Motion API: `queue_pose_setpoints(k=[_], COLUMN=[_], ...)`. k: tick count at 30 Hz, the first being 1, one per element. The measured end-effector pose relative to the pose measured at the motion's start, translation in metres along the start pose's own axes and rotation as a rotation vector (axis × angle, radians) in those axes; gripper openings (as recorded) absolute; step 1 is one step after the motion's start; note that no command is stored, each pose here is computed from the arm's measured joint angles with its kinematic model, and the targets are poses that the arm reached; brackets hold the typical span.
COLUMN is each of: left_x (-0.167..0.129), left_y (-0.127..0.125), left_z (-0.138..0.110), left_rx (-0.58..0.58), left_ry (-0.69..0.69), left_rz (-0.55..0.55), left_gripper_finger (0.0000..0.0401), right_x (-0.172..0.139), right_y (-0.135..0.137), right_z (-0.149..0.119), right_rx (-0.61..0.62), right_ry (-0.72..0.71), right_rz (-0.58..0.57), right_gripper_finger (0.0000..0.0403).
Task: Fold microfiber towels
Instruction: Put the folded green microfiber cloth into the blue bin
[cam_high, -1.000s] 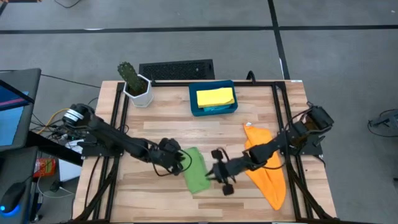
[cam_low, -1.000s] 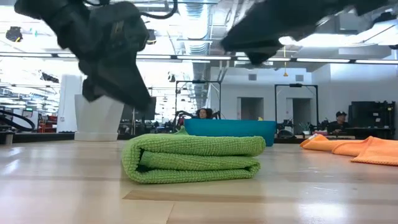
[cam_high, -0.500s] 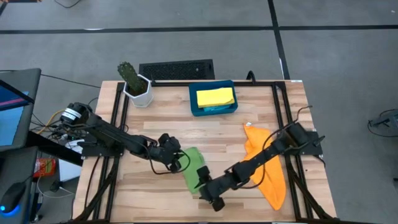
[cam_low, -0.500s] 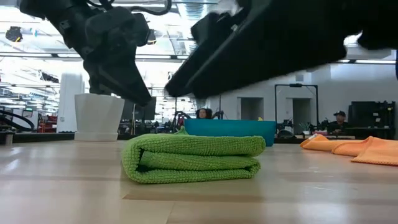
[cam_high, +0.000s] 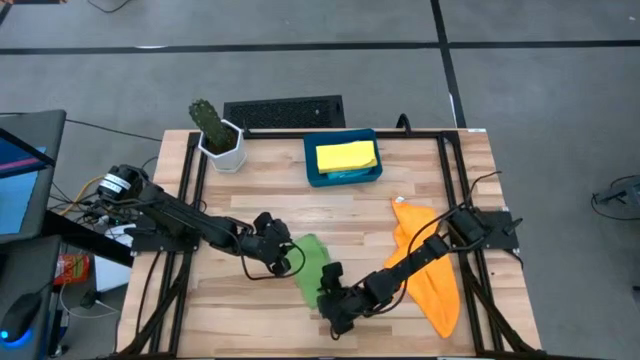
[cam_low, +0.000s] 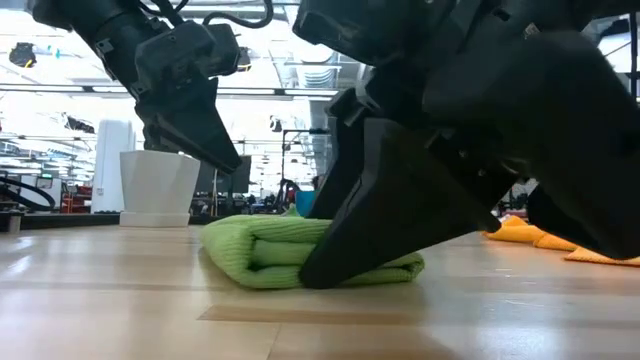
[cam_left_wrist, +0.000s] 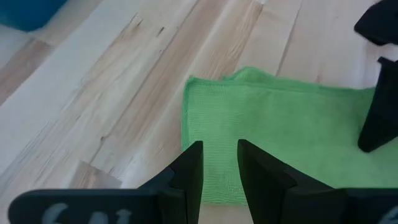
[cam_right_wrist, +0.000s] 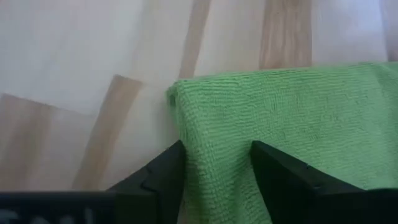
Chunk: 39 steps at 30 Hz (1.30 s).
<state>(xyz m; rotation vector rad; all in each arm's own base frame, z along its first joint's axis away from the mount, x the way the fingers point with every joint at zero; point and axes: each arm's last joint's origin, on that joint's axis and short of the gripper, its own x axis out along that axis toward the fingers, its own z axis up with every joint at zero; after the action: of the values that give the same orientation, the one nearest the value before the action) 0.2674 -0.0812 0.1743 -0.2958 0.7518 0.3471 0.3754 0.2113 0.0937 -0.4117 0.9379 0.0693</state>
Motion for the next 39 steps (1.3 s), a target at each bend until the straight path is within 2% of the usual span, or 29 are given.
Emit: queue_pose_setpoints(k=[5, 9, 12, 14, 17, 21, 27, 29, 34, 39], left_x=[0.000, -0.004, -0.018, -0.032, -0.060, -0.098, -0.143, -0.152, -0.160, -0.155], left_y=[0.001, 0.001, 0.004, 0.009, 0.019, 0.035, 0.054, 0.059, 0.066, 0.066], left_z=[-0.002, 0.000, 0.011, 0.019, 0.030, 0.040, 0.046, 0.044, 0.043, 0.039], left_rx=[0.000, -0.037, -0.086, -0.110, -0.147, -0.215, -0.311, -0.321, -0.329, -0.302], left_ry=[0.019, 0.043, 0.028, -0.012, -0.089, -0.202, -0.350, -0.378, -0.412, -0.384], left_rz=[0.008, -0.045, -0.108, -0.134, -0.149, -0.174, -0.230, -0.217, -0.185, -0.131], left_gripper_finger=[0.0090, 0.0090, 0.0090, 0.0090, 0.0090, 0.0090, 0.0090, 0.0090, 0.0090, 0.0090], right_x=[-0.001, -0.004, -0.010, -0.015, -0.022, -0.051, -0.084, -0.093, -0.091, -0.087], right_y=[0.000, -0.004, -0.017, -0.034, -0.068, -0.136, -0.232, -0.263, -0.325, -0.367], right_z=[-0.003, 0.005, 0.019, 0.029, 0.040, 0.055, 0.050, 0.044, 0.018, 0.000], right_rx=[-0.037, -0.070, -0.067, -0.034, 0.049, 0.213, 0.446, 0.522, 0.678, 0.780], right_ry=[0.026, 0.082, 0.123, 0.143, 0.166, 0.084, -0.045, -0.084, -0.123, -0.207], right_rz=[-0.006, 0.040, 0.142, 0.255, 0.331, 0.376, 0.295, 0.253, 0.155, 0.145], right_gripper_finger=[0.0143, 0.0077, 0.0023, 0.0019, 0.0022, 0.0019, 0.0019, 0.0019, 0.0019, 0.0019])
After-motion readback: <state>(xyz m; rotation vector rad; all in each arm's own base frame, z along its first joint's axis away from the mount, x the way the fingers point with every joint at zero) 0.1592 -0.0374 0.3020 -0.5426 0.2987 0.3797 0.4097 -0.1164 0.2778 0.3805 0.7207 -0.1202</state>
